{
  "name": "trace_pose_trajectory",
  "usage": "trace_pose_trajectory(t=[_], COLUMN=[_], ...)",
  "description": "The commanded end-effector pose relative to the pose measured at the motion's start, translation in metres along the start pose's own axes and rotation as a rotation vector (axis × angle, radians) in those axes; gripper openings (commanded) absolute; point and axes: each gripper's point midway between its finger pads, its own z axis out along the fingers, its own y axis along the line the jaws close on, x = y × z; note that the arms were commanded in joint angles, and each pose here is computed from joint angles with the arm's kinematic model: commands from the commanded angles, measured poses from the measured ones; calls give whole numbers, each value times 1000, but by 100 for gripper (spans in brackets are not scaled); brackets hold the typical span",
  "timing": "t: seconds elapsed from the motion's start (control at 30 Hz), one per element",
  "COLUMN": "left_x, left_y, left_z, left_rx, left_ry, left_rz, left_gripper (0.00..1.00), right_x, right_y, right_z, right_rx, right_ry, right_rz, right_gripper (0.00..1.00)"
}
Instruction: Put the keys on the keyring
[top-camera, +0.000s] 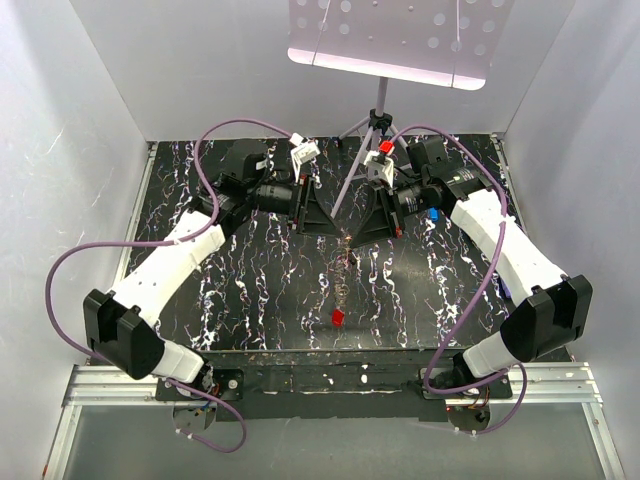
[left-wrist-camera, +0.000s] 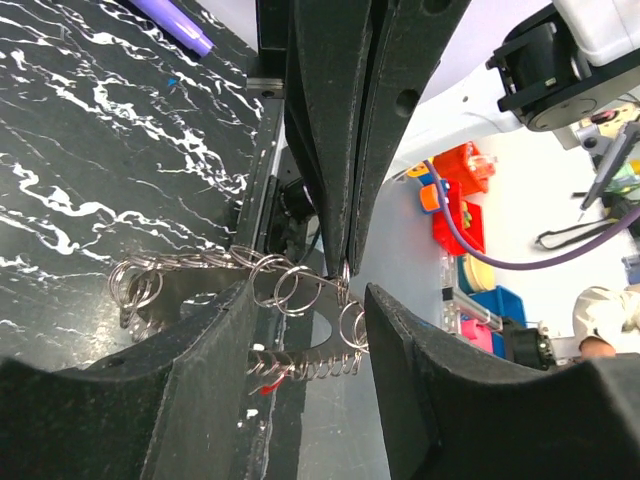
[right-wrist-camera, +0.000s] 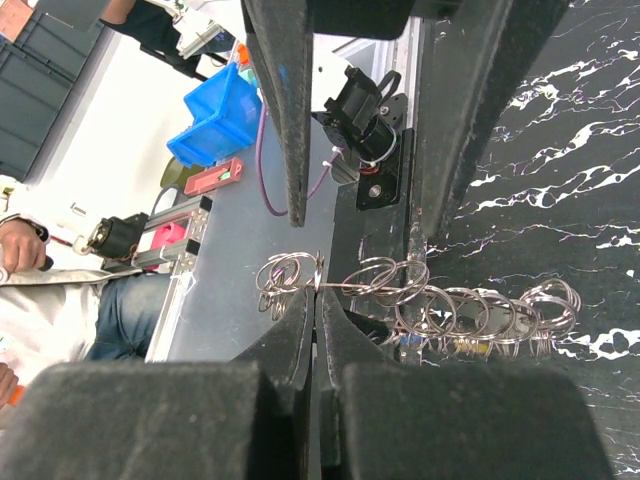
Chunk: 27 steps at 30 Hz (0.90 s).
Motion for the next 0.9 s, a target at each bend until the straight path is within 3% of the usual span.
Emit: trace_pose_trajectory(t=[0.0, 0.37, 0.87], left_x=[-9, -5, -1], left_y=[-12, -28, -28], left_z=[-16, 0, 9], left_rx=[-69, 53, 101], left_ry=[-8, 21, 65], left_rz=[100, 67, 39], left_gripper=[47, 46, 33], right_x=[-2, -1, 0], right_y=[4, 1, -3], right_z=[2, 4, 5], right_rx=[-33, -24, -18], right_ry=[-6, 2, 7], right_rz=[-22, -12, -6], right_gripper=[1, 1, 1])
